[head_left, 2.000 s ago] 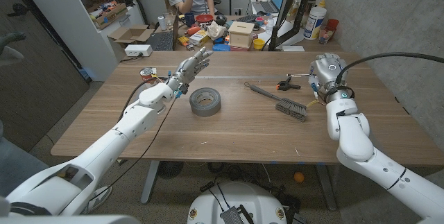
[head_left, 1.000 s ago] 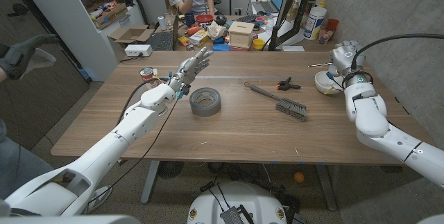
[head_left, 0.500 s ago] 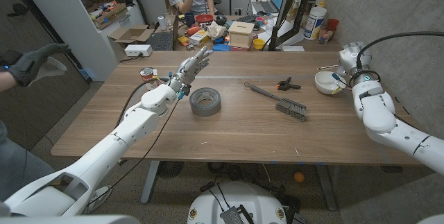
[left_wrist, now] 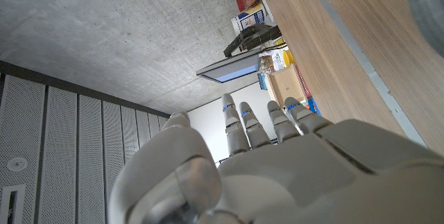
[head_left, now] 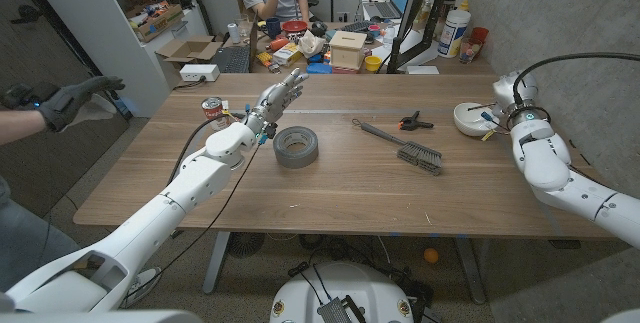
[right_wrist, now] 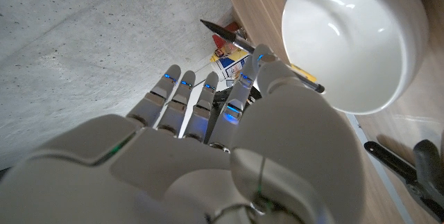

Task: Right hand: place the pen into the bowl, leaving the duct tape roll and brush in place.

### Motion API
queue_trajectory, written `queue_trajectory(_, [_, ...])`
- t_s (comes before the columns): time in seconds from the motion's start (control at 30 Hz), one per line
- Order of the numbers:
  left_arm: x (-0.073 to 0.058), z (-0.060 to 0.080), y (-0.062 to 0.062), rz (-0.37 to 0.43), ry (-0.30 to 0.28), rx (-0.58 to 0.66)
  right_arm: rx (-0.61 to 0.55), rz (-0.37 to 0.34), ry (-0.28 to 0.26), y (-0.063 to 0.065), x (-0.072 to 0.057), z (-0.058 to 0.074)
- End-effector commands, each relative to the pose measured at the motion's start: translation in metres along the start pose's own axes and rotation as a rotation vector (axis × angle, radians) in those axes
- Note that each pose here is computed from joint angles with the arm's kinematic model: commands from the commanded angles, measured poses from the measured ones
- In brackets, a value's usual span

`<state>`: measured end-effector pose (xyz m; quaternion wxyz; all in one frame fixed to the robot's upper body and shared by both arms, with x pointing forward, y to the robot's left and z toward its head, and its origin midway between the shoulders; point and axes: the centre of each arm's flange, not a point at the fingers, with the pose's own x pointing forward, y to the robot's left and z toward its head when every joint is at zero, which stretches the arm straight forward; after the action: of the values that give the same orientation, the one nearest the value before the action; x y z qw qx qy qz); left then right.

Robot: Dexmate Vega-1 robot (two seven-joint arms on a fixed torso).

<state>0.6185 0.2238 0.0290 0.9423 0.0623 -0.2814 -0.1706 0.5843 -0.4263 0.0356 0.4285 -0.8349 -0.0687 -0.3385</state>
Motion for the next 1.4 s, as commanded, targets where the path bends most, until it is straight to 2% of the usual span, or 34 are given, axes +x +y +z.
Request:
queue_trajectory(0.03, [-0.002, -0.001, -0.002, 0.008, 0.017, 0.008, -0.043, 0.068, -0.005, 0.024, 0.017, 0.014])
queue_trajectory(0.3, [-0.002, -0.001, -0.001, 0.009, 0.024, 0.017, -0.055, 0.114, -0.03, 0.038, 0.025, 0.03])
queue_trajectory(0.6, [-0.004, -0.005, -0.001, 0.017, 0.034, 0.014, -0.038, 0.13, -0.042, 0.044, 0.027, 0.036])
queue_trajectory(1.07, [0.002, -0.008, -0.003, -0.002, 0.024, 0.002, 0.005, 0.115, -0.047, 0.031, 0.02, 0.031])
queue_trajectory(1.4, [0.005, -0.008, -0.004, -0.018, 0.014, -0.004, 0.029, 0.085, -0.027, 0.021, 0.007, 0.027])
